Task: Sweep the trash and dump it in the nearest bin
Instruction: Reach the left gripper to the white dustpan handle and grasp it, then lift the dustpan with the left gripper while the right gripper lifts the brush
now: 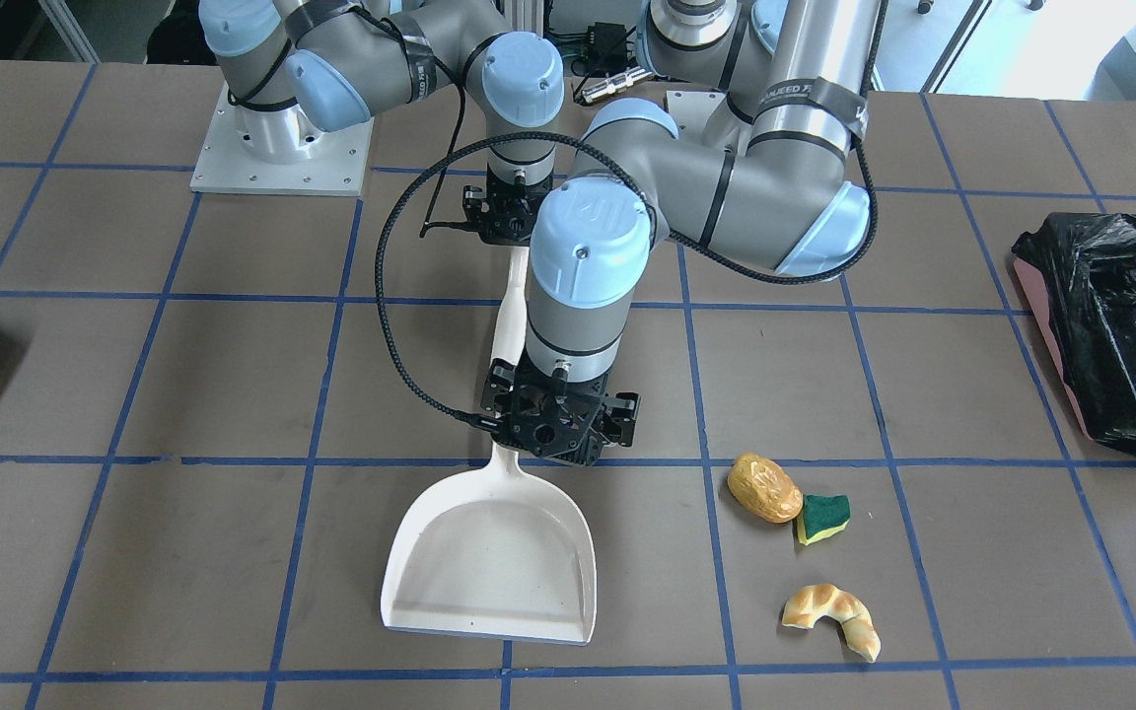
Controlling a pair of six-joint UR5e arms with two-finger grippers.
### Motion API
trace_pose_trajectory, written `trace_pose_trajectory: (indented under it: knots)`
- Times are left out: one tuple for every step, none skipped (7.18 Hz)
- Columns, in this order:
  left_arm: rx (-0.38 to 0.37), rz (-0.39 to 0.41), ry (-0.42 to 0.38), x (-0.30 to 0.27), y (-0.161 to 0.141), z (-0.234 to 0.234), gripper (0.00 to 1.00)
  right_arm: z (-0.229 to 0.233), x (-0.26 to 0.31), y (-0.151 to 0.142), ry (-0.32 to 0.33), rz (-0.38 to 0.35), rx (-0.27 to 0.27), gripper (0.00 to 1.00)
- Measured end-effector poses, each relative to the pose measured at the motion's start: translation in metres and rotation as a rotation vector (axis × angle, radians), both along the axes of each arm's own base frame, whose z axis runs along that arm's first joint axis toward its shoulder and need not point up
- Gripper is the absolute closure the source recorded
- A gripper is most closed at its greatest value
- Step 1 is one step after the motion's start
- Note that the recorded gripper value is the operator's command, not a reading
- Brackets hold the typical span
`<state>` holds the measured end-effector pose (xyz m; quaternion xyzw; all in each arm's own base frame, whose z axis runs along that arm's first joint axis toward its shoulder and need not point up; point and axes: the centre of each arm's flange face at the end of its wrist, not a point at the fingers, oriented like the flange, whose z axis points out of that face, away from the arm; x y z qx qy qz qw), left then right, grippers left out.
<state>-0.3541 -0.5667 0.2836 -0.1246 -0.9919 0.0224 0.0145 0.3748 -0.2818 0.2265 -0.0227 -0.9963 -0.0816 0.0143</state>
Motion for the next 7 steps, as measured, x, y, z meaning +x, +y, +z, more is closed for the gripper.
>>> trace_pose_trajectory:
  knots:
    - [0.012, 0.0, -0.004, -0.009, 0.006, -0.009, 0.0, 0.0, 0.0, 0.0, -0.002, -0.004, 0.003, 0.76]
    - [0.025, -0.001, -0.009, -0.013, 0.01, -0.016, 0.01, 0.0, 0.001, 0.001, -0.009, -0.006, 0.008, 0.84]
    - [0.039, -0.001, -0.014, -0.014, 0.014, -0.021, 0.12, 0.0, 0.002, 0.001, -0.016, -0.008, 0.012, 0.87]
    - [0.05, -0.004, -0.018, -0.016, 0.018, -0.026, 0.13, 0.001, 0.002, 0.001, -0.024, -0.01, 0.015, 0.89]
    - [0.06, -0.009, -0.023, -0.018, 0.022, -0.03, 0.13, 0.002, 0.002, 0.002, -0.028, -0.016, 0.015, 0.91]
    - [0.069, -0.012, -0.027, -0.019, 0.025, -0.034, 0.13, 0.002, 0.003, 0.002, -0.027, -0.033, 0.016, 0.91]
    - [0.074, -0.013, -0.029, -0.019, 0.027, -0.037, 0.14, 0.002, 0.004, 0.001, -0.025, -0.065, 0.015, 0.93]
